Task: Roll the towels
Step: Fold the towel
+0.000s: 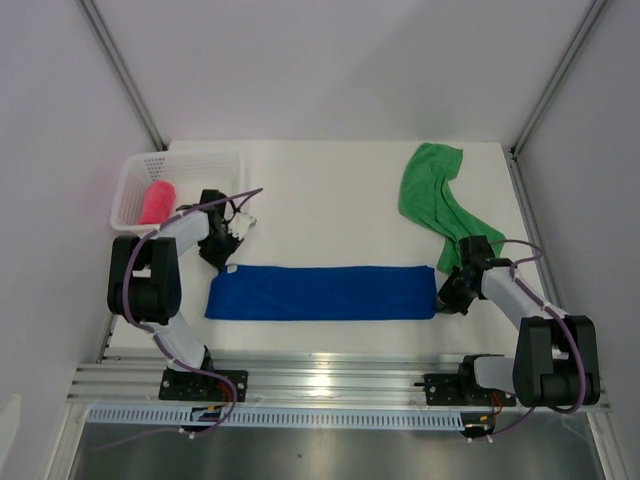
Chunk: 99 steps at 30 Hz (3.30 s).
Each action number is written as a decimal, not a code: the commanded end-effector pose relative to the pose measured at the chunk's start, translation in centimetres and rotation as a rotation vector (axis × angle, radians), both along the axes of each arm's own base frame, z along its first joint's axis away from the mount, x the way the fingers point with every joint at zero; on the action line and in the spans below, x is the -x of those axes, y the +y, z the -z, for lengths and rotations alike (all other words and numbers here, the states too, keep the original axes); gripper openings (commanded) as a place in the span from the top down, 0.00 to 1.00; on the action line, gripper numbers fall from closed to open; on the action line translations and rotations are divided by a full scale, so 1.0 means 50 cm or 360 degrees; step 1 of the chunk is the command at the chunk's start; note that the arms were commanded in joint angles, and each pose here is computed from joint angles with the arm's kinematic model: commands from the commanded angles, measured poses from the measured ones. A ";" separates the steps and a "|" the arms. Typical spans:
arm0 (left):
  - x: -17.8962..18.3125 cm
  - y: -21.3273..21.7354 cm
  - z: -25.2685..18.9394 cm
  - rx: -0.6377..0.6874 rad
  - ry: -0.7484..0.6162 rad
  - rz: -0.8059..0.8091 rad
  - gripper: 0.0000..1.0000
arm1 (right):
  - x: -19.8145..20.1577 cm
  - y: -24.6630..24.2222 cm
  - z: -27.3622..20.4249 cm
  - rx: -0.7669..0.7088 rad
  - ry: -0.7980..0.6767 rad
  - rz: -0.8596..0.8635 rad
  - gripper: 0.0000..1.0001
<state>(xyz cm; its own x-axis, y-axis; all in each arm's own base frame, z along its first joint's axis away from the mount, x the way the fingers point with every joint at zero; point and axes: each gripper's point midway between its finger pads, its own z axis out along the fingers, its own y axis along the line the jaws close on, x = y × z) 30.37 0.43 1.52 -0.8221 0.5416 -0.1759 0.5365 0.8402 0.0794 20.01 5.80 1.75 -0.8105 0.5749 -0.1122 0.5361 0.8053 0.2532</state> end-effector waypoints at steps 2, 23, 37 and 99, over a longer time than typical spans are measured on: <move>-0.004 0.010 -0.018 -0.0021 -0.0015 -0.0041 0.99 | 0.019 -0.024 -0.007 0.0096 0.0036 0.0089 0.99; 0.079 -0.022 -0.195 0.0046 -0.0150 0.0010 0.67 | -0.182 0.286 -0.165 -0.0044 -0.0880 -0.0994 1.00; 0.231 -0.071 0.020 -0.0306 0.0335 0.0411 0.65 | -0.208 0.412 0.020 -0.0153 -0.0565 -0.1087 1.00; 0.045 0.068 -0.007 -0.0202 0.0022 -0.0231 0.49 | -0.026 -0.016 -0.006 0.0117 -0.0158 0.0086 0.90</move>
